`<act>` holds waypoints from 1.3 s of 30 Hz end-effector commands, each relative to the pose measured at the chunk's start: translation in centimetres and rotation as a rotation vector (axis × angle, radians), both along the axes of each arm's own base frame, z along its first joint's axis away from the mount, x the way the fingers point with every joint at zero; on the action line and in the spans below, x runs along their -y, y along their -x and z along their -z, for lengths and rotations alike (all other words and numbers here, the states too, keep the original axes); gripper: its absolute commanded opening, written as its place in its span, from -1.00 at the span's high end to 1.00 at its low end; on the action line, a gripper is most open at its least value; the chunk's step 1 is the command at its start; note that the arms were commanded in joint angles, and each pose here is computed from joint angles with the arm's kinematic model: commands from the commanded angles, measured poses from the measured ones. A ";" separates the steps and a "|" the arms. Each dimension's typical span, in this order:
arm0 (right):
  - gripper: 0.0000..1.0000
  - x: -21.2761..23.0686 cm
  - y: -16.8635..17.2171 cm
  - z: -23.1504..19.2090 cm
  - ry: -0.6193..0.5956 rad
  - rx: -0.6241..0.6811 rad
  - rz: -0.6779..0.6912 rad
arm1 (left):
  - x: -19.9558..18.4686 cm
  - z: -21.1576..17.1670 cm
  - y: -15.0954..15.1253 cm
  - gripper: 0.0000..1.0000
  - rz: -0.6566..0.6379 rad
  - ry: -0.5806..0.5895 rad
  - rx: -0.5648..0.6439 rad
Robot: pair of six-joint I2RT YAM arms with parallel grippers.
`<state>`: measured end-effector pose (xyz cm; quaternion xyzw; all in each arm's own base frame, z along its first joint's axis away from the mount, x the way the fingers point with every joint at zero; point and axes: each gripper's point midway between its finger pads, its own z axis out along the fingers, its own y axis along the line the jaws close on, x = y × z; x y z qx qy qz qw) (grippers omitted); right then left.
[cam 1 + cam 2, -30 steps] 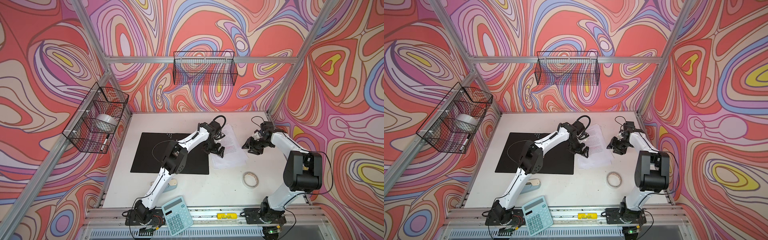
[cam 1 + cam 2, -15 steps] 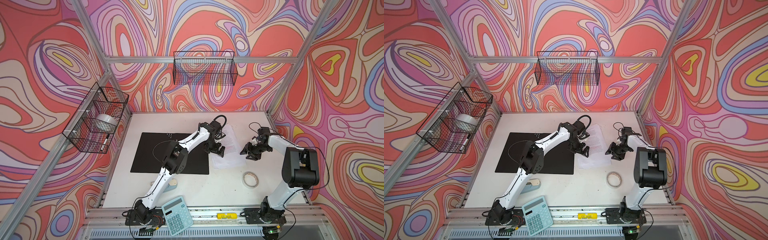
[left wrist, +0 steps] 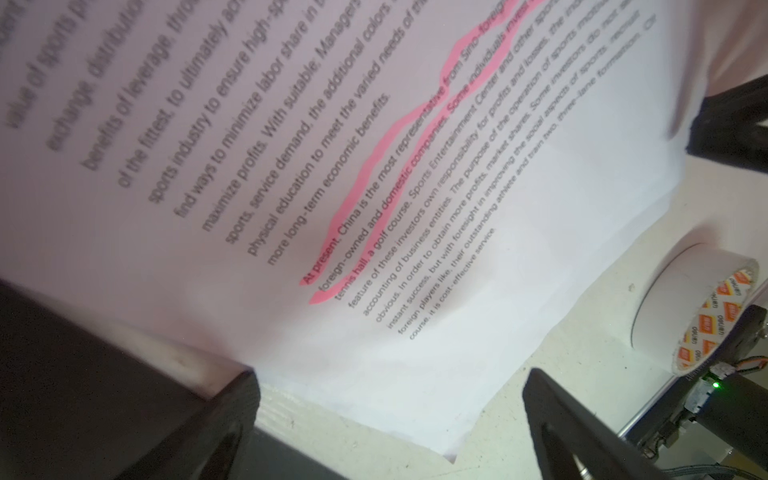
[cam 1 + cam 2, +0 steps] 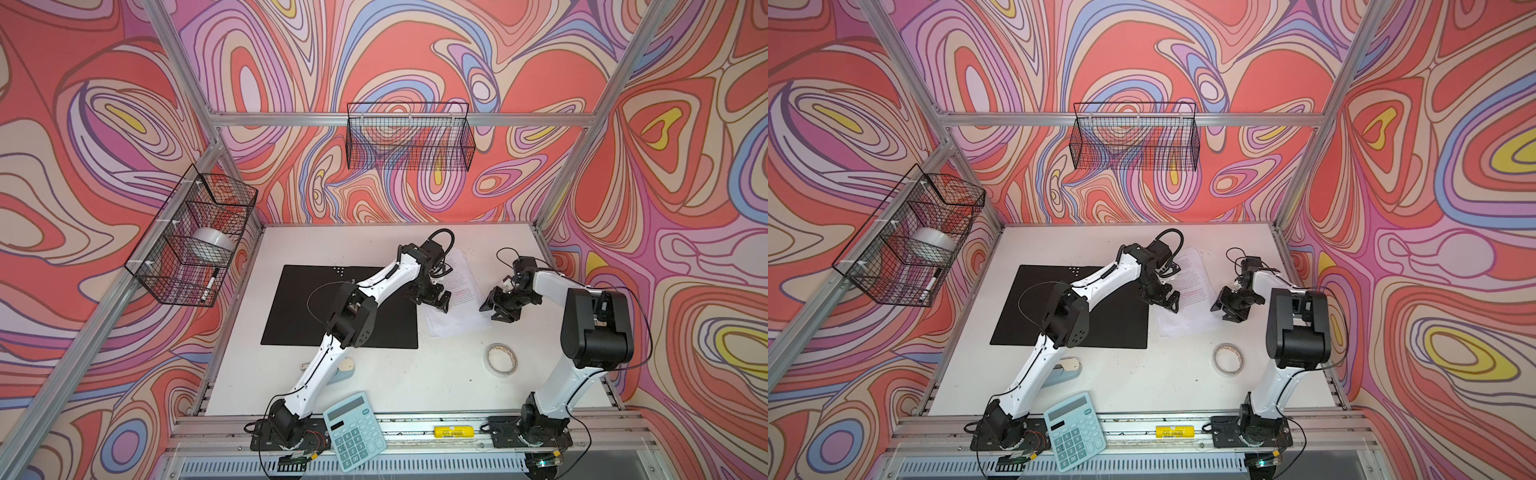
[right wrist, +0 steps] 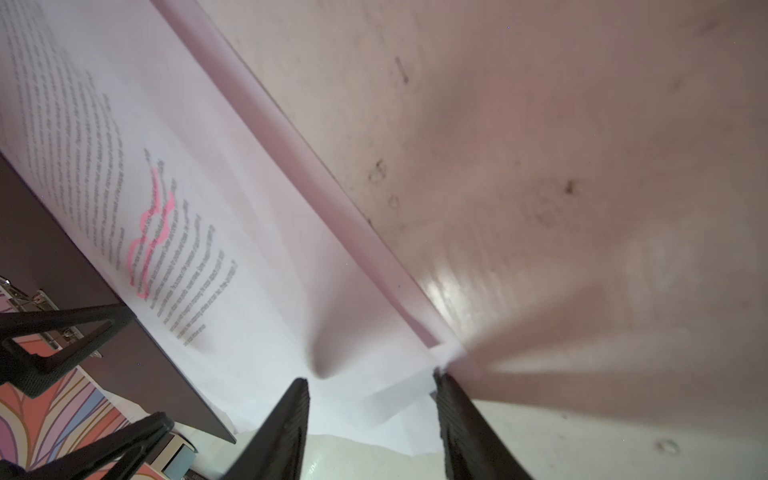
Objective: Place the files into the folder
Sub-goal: 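Lower both grippers onto the paper stack edges to grasp the sheets, then pinch the top sheets with both grippers and lift them off the stack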
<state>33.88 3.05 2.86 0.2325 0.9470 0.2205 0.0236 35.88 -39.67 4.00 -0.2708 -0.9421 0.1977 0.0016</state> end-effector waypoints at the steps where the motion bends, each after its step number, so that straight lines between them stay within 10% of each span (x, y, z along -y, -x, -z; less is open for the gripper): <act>1: -0.04 0.1 -0.4 0.0 0.004 0.025 0.003 | -0.5 1.0 0.6 -1.00 0.025 -0.045 -0.011; 24: -0.09 2.3 -3.0 -2.7 0.138 0.136 -0.014 | -0.9 0.0 -0.5 -0.99 0.058 -0.067 0.074; 39: -0.10 2.2 -7.8 0.1 0.002 0.179 -0.053 | -0.4 1.0 -1.2 -1.00 0.071 -0.062 0.089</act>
